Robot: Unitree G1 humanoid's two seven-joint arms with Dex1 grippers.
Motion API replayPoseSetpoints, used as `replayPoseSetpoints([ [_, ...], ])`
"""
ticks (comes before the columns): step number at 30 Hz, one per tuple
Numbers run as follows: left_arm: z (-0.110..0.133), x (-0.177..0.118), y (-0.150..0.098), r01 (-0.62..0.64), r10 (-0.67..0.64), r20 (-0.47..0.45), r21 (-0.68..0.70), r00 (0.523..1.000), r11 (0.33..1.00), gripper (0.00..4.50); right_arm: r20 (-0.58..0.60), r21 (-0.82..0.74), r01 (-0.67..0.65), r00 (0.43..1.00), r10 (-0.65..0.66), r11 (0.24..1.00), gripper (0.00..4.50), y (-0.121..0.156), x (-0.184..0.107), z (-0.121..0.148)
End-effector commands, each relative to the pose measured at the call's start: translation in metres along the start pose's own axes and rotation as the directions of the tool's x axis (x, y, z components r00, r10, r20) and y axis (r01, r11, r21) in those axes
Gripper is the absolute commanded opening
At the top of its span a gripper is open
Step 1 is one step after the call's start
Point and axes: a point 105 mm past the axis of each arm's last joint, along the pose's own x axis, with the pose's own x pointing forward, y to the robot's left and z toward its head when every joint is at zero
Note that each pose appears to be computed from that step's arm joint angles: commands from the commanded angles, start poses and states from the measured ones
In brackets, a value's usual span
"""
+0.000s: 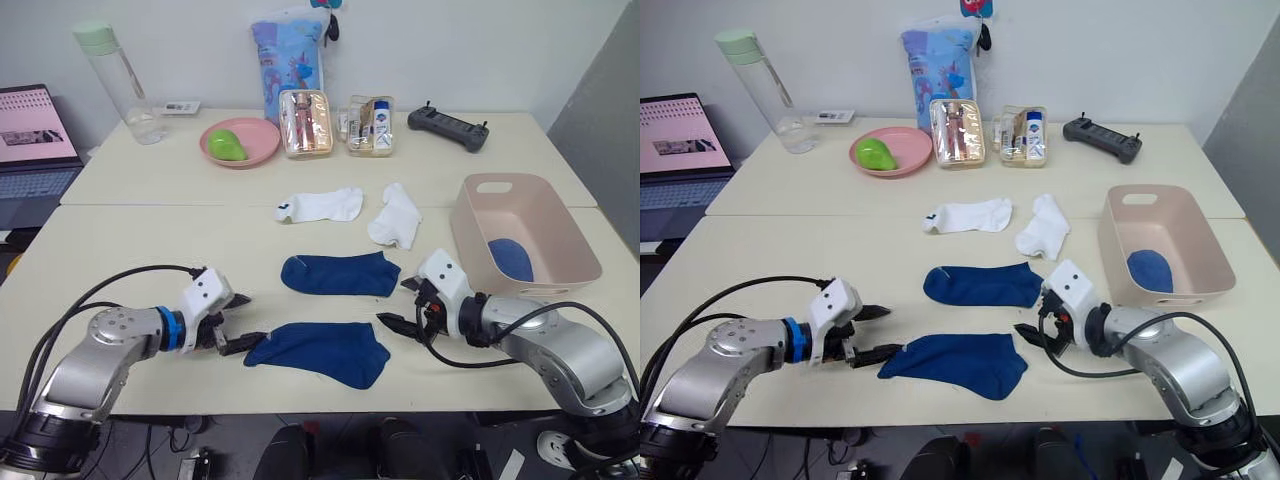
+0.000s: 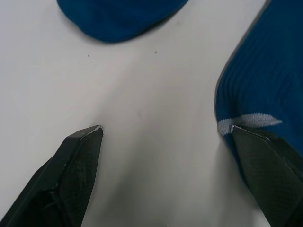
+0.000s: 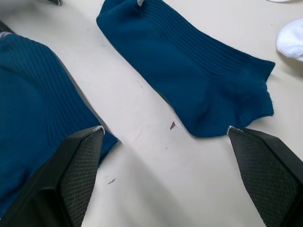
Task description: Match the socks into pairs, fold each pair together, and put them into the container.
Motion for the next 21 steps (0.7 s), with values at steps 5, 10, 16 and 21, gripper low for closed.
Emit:
replayPoseSetpoints([
  [5, 0.002, 0.006, -0.010, 0.038, -0.040, 0.033, 0.041, 0.999, 0.998, 4.50, 0.033, -0.047, 0.003, 0.999, -0.001, 0.999, 4.47, 0.002, -0.004, 0.013],
  [10, -0.004, 0.009, -0.014, 0.030, -0.030, 0.002, 0.061, 1.000, 0.998, 4.50, 0.031, -0.048, 0.002, 1.000, -0.001, 0.999, 4.47, 0.003, -0.004, 0.013],
  [16, -0.012, 0.016, -0.019, 0.031, -0.029, -0.028, 0.083, 0.999, 0.996, 3.28, 0.034, -0.051, 0.000, 0.999, 0.002, 0.999, 4.50, 0.004, -0.004, 0.014],
  [21, -0.010, 0.015, -0.034, 0.096, -0.096, 0.001, 0.022, 0.995, 0.995, 1.67, 0.060, -0.073, -0.083, 0.994, 0.088, 0.994, 4.50, 0.017, -0.007, 0.018],
])
